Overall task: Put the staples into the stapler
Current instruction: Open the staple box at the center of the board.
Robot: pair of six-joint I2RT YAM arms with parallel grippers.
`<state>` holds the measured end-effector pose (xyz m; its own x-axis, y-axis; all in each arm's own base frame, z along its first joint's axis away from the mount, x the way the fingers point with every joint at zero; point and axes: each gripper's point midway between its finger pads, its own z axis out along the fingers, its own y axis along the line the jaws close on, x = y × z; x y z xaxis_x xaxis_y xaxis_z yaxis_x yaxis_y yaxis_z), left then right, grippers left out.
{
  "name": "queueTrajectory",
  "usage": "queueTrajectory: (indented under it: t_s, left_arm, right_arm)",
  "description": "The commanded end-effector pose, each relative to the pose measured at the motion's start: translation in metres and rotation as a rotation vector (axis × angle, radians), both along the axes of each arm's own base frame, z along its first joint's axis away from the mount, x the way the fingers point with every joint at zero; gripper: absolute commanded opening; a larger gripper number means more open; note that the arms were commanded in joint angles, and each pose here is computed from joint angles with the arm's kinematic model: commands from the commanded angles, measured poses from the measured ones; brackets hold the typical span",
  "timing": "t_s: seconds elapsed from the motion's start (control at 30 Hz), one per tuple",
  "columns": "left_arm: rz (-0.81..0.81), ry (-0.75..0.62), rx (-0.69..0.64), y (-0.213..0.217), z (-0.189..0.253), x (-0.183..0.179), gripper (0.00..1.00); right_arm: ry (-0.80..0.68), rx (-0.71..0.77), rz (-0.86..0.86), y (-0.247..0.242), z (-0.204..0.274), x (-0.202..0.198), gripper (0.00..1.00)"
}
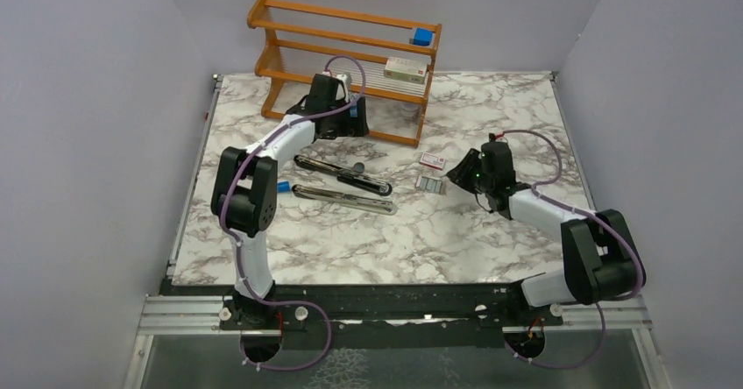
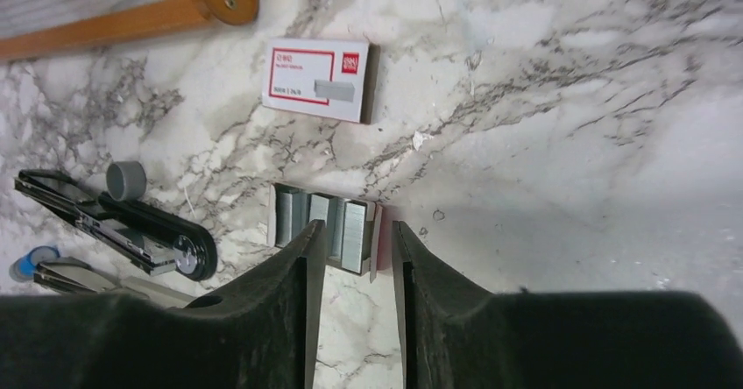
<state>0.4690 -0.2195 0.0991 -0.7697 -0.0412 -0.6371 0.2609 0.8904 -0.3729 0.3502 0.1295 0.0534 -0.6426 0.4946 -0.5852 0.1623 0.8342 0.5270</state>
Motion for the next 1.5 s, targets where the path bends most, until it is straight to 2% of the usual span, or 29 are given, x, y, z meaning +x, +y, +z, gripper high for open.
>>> queueTrajectory:
  t_s: [0.0, 0.1, 0.33, 0.53, 0.7, 1.07, 1.2, 1.47]
  left_arm:
    - [0.156, -0.143, 0.149, 0.050, 0.050, 0.022, 0.99]
    - [0.228, -0.144, 0.143, 0.073, 0.061, 0.026, 0.99]
    - [0.400, -0.189, 0.125, 0.130, 0.084, 0.023, 0.99]
    - [0.339, -0.286, 0.122, 0.142, 0.113, 0.018, 0.99]
    - [0.426, -0.219, 0.225, 0.168, 0.106, 0.013, 0.99]
    - [0.407, -0.193, 0.175, 0.162, 0.092, 0.006, 0.99]
    - [0.398, -0.183, 0.141, 0.161, 0.089, 0.008, 0.99]
    - [0.361, -0.183, 0.145, 0.157, 0.086, 0.004, 0.93]
  right_arm:
    - [-0.117, -0.161, -0.007, -0.022, 0.036, 0.012, 0.39]
    - [-0.134, -0.216, -0.024, -0.032, 0.047, 0.012, 0.46]
    - [-0.105, -0.320, -0.068, -0.052, 0.058, 0.006, 0.50]
    - [-0.117, -0.334, -0.005, -0.049, 0.069, 0.000, 0.48]
    - [-0.127, -0.365, 0.076, -0.044, 0.070, -0.004, 0.46]
    - [-0.035, -0.349, 0.173, -0.004, 0.064, 0.000, 0.39]
    - [-0.004, -0.282, 0.177, 0.021, 0.060, 0.003, 0.34]
    - [0.114, -0.265, 0.175, 0.044, 0.032, 0.004, 0.27]
